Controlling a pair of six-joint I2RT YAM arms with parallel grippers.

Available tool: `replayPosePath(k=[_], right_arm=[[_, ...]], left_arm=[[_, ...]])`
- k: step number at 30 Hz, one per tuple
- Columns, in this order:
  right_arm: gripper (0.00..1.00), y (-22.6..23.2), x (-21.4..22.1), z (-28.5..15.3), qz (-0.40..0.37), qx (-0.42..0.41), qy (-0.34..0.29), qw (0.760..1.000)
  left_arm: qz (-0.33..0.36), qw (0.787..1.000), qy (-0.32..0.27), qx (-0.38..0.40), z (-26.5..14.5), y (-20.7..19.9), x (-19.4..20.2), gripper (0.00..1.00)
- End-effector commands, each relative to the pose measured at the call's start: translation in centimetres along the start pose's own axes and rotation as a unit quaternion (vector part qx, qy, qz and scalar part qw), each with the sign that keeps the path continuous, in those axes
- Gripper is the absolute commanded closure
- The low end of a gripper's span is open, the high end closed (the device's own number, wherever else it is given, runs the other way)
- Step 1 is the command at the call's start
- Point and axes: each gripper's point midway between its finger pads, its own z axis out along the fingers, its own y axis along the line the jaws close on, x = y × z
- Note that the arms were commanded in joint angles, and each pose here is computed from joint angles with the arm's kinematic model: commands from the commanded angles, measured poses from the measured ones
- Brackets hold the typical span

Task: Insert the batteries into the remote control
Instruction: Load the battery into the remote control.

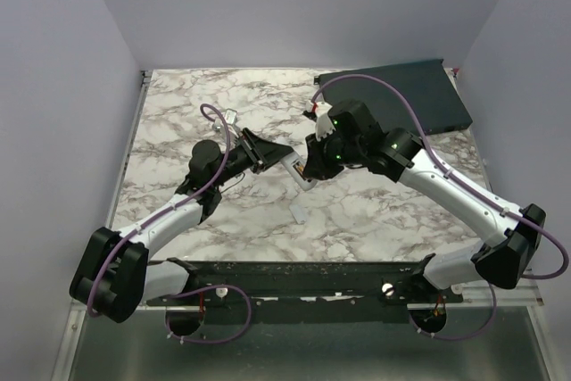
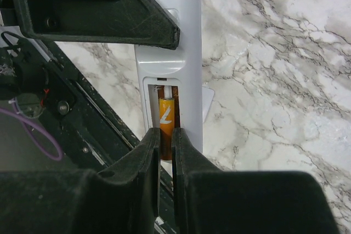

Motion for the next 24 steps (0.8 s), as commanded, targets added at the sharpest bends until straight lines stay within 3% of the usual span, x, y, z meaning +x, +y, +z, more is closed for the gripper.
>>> replayPosePath(k=[1,24], right_arm=[[0.99,0.4,-0.1,0.0,0.007,-0.005,0.010,1.000],[0.99,0.4,1.1,0.7,0.002,-0.008,0.050,0.999]], left_arm=[[0.013,1.000,-0.011,0.014,0.1,-0.7,-0.2,1.00],[0.006,1.000,-0.008,0.013,0.7,-0.6,-0.2,1.00]])
